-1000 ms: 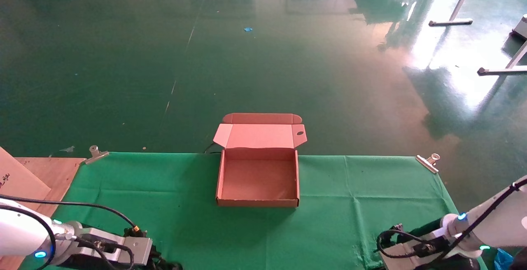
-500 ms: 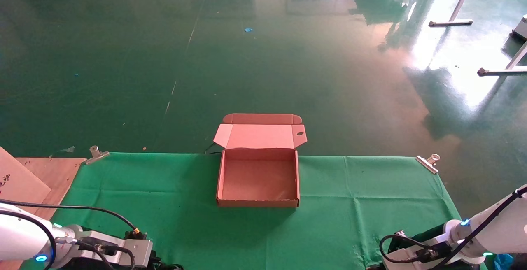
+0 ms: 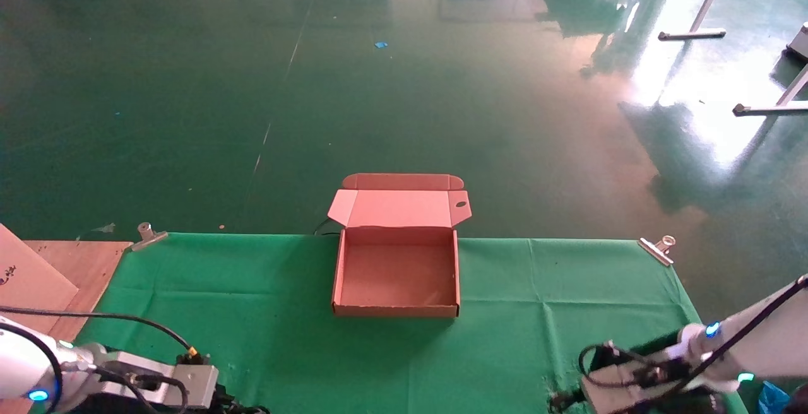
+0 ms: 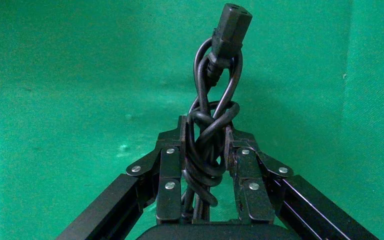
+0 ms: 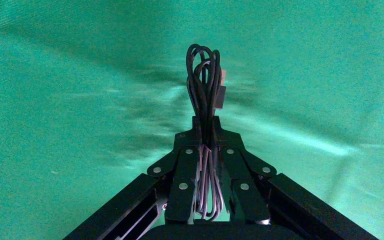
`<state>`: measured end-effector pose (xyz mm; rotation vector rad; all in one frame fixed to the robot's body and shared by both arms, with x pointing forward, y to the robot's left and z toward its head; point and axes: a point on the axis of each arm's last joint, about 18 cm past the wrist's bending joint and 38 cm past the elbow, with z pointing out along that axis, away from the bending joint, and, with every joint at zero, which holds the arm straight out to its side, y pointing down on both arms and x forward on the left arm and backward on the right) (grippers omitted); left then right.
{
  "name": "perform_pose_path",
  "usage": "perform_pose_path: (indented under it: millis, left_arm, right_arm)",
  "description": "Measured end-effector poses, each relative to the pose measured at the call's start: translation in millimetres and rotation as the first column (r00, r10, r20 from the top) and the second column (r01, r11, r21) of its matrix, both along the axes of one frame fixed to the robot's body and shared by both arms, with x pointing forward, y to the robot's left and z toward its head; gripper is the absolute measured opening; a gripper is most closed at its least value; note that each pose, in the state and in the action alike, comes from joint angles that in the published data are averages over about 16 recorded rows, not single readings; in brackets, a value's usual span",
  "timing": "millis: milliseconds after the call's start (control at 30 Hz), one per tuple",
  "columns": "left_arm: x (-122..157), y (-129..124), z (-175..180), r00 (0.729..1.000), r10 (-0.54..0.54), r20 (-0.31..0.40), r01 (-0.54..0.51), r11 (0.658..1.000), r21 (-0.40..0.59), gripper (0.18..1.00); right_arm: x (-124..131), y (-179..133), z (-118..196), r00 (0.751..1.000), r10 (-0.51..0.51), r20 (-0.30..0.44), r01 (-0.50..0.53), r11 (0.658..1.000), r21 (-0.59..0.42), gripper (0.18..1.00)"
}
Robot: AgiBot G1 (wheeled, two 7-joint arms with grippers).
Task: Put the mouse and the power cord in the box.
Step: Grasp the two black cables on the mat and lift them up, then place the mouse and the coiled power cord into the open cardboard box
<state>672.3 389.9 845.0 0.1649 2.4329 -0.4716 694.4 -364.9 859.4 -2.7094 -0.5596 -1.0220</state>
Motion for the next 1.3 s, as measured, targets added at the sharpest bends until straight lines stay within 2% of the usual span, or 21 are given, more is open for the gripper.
perform_pose_path:
  millis: [300, 600, 800, 1033, 1167, 1300]
  left_arm:
    - [-2, -6, 57, 0.996, -0.059, 0.069, 0.060, 0.998, -0.013, 0.325]
    - [4, -30, 144, 0.971, -0.113, 0.213, 0.113, 0.994, 0.013, 0.323]
    - [9, -56, 209, 0.929, -0.135, 0.344, 0.129, 0.991, 0.040, 0.323]
    - [15, -85, 275, 0.855, -0.135, 0.501, 0.120, 0.991, 0.063, 0.322]
    - [18, -98, 297, 0.820, -0.127, 0.558, 0.112, 0.992, 0.062, 0.322]
    - [22, -107, 305, 0.802, -0.118, 0.586, 0.110, 0.993, 0.049, 0.322]
  right_arm:
    - [-6, 5, 68, 0.995, 0.054, 0.086, -0.061, 0.995, 0.074, 0.213]
    - [-12, 38, 151, 0.972, 0.120, 0.201, -0.149, 0.980, 0.134, 0.212]
    - [-15, 77, 211, 0.944, 0.159, 0.289, -0.209, 0.966, 0.152, 0.212]
    - [-21, 121, 274, 0.900, 0.186, 0.393, -0.261, 0.954, 0.146, 0.211]
    - [-22, 138, 295, 0.880, 0.187, 0.436, -0.272, 0.952, 0.141, 0.211]
    - [-20, 147, 305, 0.866, 0.176, 0.468, -0.268, 0.953, 0.138, 0.211]
